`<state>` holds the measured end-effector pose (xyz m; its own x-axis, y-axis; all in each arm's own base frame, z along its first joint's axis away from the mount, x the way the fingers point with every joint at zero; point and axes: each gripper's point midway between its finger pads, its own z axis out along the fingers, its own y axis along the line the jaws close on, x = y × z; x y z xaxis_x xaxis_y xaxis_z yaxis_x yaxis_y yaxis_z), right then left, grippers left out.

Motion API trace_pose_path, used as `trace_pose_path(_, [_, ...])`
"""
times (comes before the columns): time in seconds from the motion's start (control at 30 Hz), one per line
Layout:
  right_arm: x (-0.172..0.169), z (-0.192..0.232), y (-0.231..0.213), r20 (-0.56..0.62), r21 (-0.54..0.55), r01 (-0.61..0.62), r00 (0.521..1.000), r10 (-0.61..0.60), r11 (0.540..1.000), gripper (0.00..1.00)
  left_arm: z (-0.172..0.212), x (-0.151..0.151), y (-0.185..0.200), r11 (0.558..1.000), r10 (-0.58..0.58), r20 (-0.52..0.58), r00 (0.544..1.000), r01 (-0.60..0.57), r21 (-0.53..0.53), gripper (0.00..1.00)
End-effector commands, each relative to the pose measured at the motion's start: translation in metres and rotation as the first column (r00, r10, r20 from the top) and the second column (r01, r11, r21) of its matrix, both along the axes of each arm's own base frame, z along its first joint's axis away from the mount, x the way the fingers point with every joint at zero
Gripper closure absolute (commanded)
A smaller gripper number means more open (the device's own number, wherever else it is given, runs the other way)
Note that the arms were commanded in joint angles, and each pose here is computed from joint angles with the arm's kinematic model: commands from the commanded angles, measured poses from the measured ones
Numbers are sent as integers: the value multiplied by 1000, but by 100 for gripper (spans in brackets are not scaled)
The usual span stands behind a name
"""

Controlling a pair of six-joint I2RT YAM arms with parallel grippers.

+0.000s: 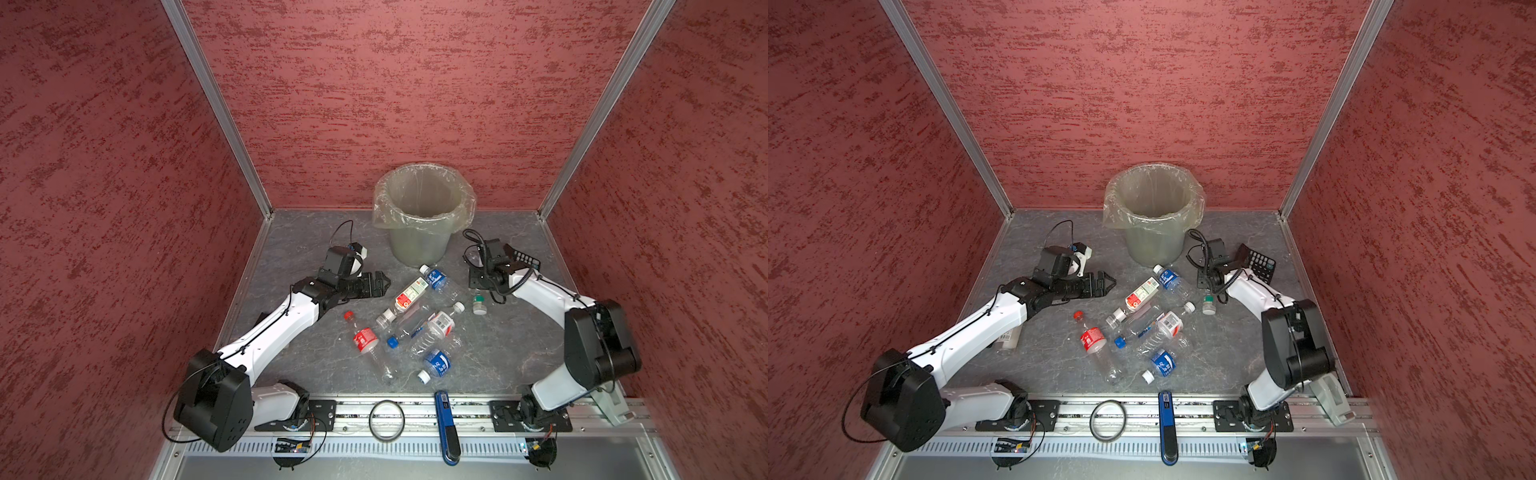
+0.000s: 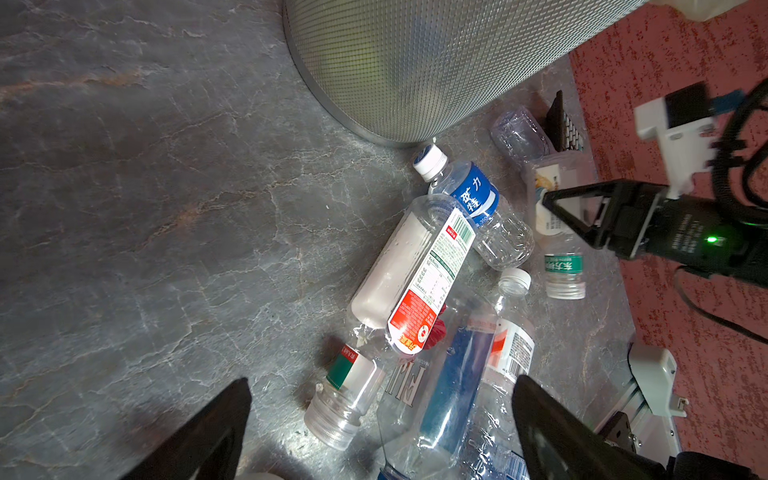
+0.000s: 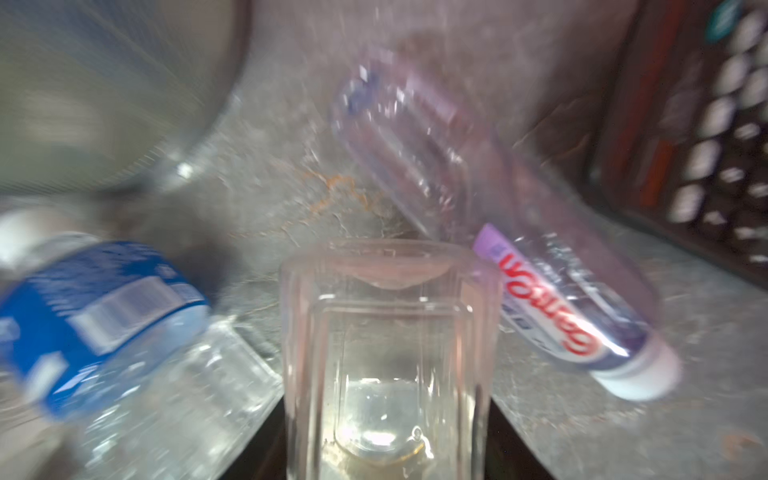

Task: Throw the plastic bottles in the bin
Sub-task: 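Grasp the clear rectangular green-label bottle with the right gripper and lift it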

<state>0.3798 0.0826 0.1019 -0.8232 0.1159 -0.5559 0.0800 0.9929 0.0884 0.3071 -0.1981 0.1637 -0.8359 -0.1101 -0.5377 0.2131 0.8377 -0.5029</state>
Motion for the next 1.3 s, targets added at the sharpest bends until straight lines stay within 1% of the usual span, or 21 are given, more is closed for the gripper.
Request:
trace_pose_path(0.0, [-6,42,-1,95,4,24,995,-24,1000,53,5,-1,2,1000,10,20,1000,-10,3,2])
trace_pose_path(0.1, [-17,70,0,159,5,23,987,-24,1000,53,4,-2,2,1000,16,19,1000,-16,7,2])
trace_pose_path(0.23, [-37,118,-7,253,-57,54,967,-38,997,54,4,-4,1,1000,11,19,1000,-11,13,2])
trace_pose_path(0.37, [-54,169,-9,362,-32,66,931,-50,997,55,2,-6,0,1000,11,19,1000,-12,20,2])
trace_pose_path(0.47, [-68,207,-6,442,-1,38,896,-34,999,55,-1,-8,-1,1000,8,10,1000,-8,24,1])
trace_pose_path(0.6, [-85,254,-1,538,48,-21,843,-8,999,54,-4,-9,-7,1000,-10,2,1000,10,20,2])
trace_pose_path(0.67, [-95,279,5,597,75,-71,802,12,995,53,-6,-10,-9,1000,-15,1,1000,15,20,2])
trace_pose_path(0.73, [-106,302,10,660,103,-129,750,29,986,53,-9,-12,-12,1000,-19,-1,1000,19,18,2])
trace_pose_path(0.83, [-116,325,15,718,123,-187,695,43,975,53,-10,-14,-18,999,-37,10,999,37,3,1])
trace_pose_path(0.9, [-122,337,19,753,136,-231,656,51,963,52,-10,-18,-24,998,-68,21,997,68,-16,1])
trace_pose_path(1.0, [-126,352,22,792,149,-267,609,47,952,52,-7,-22,-32,993,-105,40,994,107,-50,1])
trace_pose_path(1.1, [-123,365,26,814,158,-278,580,35,947,52,-9,-25,-34,991,-118,43,992,121,-54,1])
trace_pose_path(1.17, [-115,373,28,819,158,-271,574,28,950,52,-8,-25,-35,991,-123,46,991,125,-53,1])
trace_pose_path(1.27, [-94,383,38,814,157,-256,581,22,954,53,-8,-26,-35,990,-125,51,991,128,-54,1])
